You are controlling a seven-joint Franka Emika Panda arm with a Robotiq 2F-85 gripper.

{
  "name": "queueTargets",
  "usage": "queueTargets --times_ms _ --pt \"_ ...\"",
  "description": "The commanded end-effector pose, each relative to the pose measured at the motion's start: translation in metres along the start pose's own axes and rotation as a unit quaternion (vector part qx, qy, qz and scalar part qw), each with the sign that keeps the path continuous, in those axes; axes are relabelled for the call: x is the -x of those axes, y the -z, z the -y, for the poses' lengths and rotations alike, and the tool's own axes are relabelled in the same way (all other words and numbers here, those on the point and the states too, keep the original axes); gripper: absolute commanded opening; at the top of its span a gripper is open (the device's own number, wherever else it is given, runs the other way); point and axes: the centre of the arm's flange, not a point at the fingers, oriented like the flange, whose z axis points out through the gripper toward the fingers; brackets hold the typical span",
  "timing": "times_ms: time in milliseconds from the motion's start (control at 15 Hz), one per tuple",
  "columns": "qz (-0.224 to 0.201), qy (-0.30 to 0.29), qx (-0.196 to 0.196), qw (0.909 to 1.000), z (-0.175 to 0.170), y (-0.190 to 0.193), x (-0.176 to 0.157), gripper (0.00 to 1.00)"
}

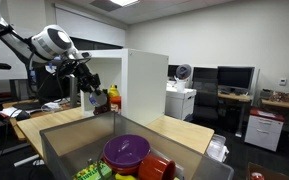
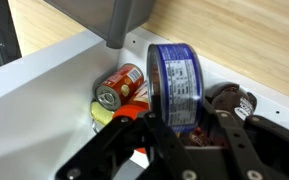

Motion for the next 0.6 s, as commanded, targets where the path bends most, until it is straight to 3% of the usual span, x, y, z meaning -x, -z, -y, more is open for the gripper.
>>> queueTargets --times_ms 0,533 --pt "-0.018 -0.021 0.005 0.9996 -0.0088 0.0050 -0.0027 0.12" --pt "-0.032 -0.031 0.038 0.9983 -0.0168 0.0009 -0.0009 0.12"
